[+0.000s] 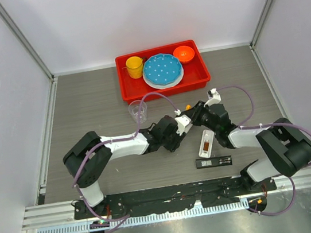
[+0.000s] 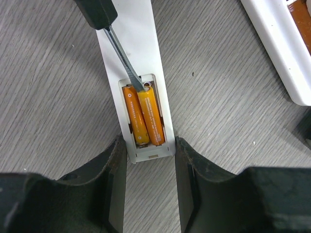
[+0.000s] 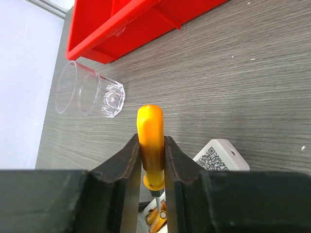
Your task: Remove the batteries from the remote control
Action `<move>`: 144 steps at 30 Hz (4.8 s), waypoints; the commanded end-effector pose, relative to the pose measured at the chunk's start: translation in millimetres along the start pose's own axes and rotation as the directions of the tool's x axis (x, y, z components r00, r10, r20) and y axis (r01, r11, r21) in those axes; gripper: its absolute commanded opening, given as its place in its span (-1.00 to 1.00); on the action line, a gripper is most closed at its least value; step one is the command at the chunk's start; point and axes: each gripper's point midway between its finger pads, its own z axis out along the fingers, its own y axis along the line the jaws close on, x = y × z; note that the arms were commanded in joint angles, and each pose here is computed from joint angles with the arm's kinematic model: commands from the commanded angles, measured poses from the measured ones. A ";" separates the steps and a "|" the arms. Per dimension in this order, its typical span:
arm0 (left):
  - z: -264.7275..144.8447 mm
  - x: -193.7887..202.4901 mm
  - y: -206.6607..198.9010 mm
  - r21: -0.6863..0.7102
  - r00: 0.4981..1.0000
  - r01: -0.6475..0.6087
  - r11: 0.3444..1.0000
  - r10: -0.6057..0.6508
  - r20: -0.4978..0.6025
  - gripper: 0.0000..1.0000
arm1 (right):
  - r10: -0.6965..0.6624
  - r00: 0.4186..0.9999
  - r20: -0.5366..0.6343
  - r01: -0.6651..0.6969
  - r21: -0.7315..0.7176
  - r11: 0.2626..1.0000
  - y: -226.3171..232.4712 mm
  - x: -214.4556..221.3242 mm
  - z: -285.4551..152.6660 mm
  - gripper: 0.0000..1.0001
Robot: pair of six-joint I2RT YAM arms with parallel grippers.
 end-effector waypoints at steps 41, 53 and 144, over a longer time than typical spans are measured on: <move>-6.1 -17.8 5.8 -0.023 0.998 0.000 1.000 0.001 0.061 -0.68 | -0.099 0.995 0.032 0.096 0.092 0.991 6.4 -22.3 1.0 -0.98; -5.8 -17.6 5.0 -0.018 0.998 0.000 1.000 0.001 0.059 -0.69 | -0.078 0.996 0.039 0.071 0.151 0.986 -10.8 -17.1 10.6 -0.98; -1.0 -18.0 2.2 -0.005 0.999 0.008 1.000 -0.008 0.049 -0.99 | 0.172 0.979 -0.105 -0.183 -0.103 0.978 40.4 21.9 -10.4 -0.98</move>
